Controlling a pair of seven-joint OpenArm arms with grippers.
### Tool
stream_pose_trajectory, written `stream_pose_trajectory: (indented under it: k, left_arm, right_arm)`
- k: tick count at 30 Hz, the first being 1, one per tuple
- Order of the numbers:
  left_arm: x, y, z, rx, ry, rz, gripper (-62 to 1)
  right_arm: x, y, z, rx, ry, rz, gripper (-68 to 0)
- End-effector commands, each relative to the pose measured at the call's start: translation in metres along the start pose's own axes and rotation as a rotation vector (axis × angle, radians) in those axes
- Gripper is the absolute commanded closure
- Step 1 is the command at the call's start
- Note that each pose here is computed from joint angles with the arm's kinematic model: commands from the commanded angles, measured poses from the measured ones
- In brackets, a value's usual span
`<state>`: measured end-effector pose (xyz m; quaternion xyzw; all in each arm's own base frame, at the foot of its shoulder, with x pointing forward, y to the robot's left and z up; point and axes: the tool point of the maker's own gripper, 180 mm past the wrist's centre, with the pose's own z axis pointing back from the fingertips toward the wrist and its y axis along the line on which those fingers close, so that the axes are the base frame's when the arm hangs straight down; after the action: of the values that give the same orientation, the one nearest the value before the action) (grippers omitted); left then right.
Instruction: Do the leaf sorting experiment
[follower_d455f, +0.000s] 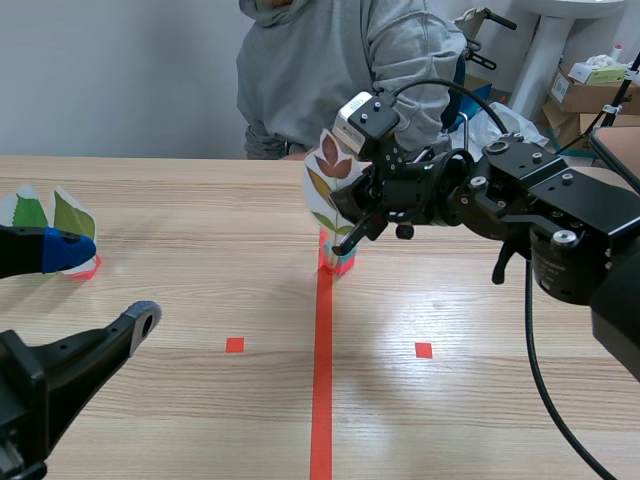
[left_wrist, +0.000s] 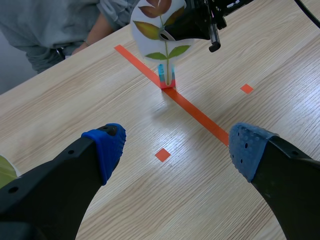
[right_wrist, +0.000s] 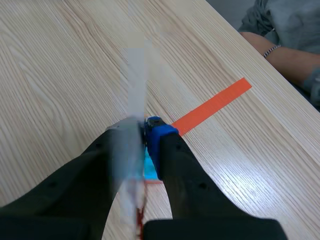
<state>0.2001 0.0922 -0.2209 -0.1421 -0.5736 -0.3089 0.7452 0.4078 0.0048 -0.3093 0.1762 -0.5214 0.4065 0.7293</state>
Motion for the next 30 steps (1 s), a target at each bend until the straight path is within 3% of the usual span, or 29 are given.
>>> stream_pose_trajectory:
  k: [1, 19, 23, 30]
  left_arm:
    - [0.011, -0.003, -0.001, -0.003, -0.040, 0.006, -45.0]
    - [0.011, -0.003, -0.001, -0.003, -0.040, 0.006, -45.0]
    - [0.011, -0.003, -0.001, -0.003, -0.040, 0.006, -45.0]
    - [0.011, -0.003, -0.001, -0.003, -0.041, 0.006, -45.0]
  right_arm:
    - [0.012, -0.011, 0.003, -0.018, -0.028, 0.017, -2.4]
    - [0.013, -0.015, 0.005, -0.029, -0.021, 0.009, -1.3]
    - [0.015, -0.033, 0.013, -0.080, -0.027, -0.066, -1.3]
    - [0.006, -0.090, 0.051, -0.241, -0.047, -0.199, -1.3]
